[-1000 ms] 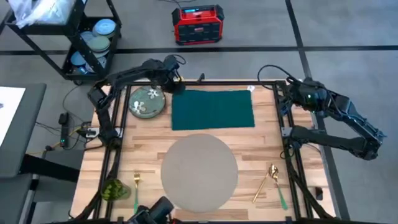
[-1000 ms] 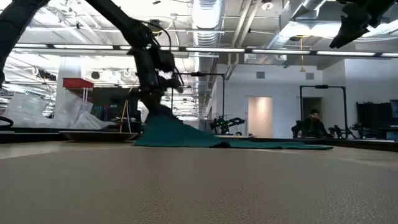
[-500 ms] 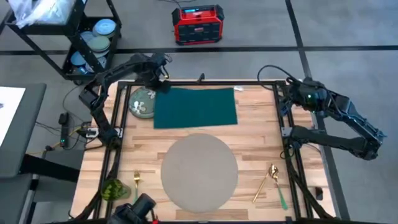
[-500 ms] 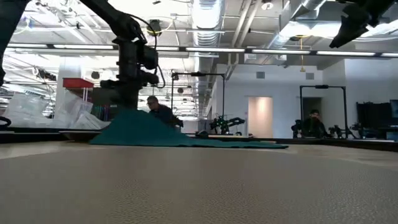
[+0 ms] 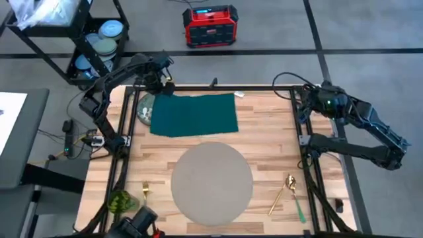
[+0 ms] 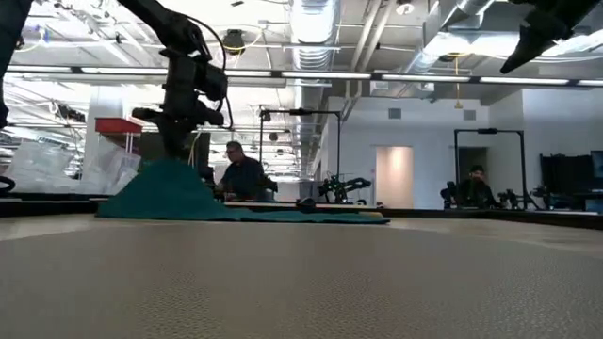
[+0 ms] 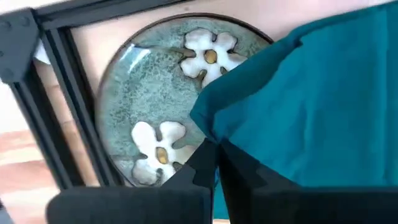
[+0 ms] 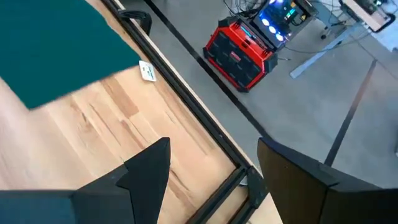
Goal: Set table place
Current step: Fold the blue table napkin
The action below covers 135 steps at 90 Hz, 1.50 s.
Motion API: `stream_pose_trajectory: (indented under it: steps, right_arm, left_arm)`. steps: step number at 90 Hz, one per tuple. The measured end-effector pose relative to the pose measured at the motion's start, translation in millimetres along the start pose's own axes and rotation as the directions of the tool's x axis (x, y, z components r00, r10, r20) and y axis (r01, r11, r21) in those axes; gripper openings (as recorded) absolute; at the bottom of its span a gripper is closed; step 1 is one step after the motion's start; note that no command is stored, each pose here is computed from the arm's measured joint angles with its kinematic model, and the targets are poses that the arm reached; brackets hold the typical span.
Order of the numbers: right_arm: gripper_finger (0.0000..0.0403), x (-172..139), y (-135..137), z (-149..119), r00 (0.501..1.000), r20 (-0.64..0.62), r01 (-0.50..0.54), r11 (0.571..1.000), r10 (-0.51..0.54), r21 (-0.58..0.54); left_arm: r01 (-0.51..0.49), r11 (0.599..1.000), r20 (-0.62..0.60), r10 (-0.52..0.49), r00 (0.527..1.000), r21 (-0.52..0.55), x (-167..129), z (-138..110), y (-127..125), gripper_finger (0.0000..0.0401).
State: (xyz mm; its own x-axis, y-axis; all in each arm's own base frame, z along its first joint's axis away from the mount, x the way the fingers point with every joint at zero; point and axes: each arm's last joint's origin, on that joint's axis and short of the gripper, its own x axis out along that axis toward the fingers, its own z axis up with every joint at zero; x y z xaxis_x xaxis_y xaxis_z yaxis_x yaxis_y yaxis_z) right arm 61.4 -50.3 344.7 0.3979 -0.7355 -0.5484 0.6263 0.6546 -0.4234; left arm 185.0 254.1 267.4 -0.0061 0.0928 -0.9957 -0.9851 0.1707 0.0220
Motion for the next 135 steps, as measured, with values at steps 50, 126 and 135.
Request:
stream_pose_trajectory:
  steps: [50,126,135]
  right_arm:
    - [0.023,0.1,0.1,0.0,1.0,-0.001,-0.001,1.0,0.001,0.021]
    - [0.023,0.1,0.2,-0.4,1.0,-0.004,-0.003,0.998,0.003,0.059]
    - [0.023,0.0,0.2,-1.0,1.0,-0.01,-0.003,0.999,0.004,0.054]
  left_arm:
    - [0.45,0.893,0.17,-0.446,0.879,0.015,-14.3,-10.8,-88.0,0.0]
    - [0.598,0.802,0.31,-0.564,0.765,-0.016,-15.7,-9.6,-128.2,0.0]
    - [0.598,0.802,0.251,-0.575,0.779,-0.016,-8.7,-17.3,-137.6,0.0]
